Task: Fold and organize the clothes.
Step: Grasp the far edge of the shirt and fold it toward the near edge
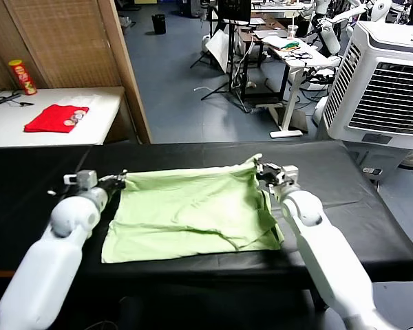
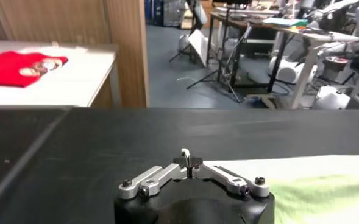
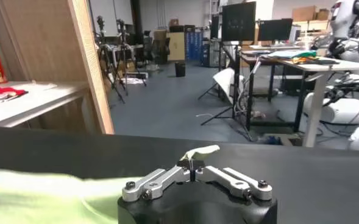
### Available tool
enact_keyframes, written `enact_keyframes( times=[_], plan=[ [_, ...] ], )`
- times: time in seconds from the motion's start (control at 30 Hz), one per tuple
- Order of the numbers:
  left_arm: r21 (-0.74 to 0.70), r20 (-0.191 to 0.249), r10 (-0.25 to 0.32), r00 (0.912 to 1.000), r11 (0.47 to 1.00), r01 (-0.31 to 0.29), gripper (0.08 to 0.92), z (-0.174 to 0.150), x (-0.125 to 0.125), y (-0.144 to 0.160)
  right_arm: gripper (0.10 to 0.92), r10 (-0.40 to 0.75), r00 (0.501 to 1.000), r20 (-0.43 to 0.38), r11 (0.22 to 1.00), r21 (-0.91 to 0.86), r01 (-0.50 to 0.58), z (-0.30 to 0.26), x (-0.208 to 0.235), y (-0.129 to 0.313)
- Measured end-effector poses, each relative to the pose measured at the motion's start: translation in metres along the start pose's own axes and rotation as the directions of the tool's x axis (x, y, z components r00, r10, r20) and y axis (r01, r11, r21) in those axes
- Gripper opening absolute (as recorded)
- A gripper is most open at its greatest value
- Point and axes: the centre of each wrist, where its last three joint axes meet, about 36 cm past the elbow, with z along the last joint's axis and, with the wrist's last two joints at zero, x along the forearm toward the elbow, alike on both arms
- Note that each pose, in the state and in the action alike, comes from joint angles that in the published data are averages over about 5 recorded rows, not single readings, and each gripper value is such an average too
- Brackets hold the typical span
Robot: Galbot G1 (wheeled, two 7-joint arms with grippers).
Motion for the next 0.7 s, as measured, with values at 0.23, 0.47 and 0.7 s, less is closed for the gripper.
enact_keyframes(
  times=[0.23,0.47,0.7],
  plan=[
    [-0.065,0.012,-0.01,0.9999,0.998,0.011,0.13,0.015,0.056,-0.002,0.121,-0.019,0.997,-0.072,0.999,0.039,0.021,0.008,0.036,0.015],
    [-0.097,-0.021,-0.037,0.9991,0.995,0.035,0.13,0.04,0.093,-0.001,0.121,-0.007,0.99,-0.143,0.996,0.087,0.019,0.021,0.062,0.028],
    [-0.113,-0.078,-0.058,0.9953,0.992,0.049,0.13,0.073,0.113,-0.004,0.121,-0.001,0.98,-0.201,0.994,0.11,0.024,0.034,0.081,0.038]
  ],
)
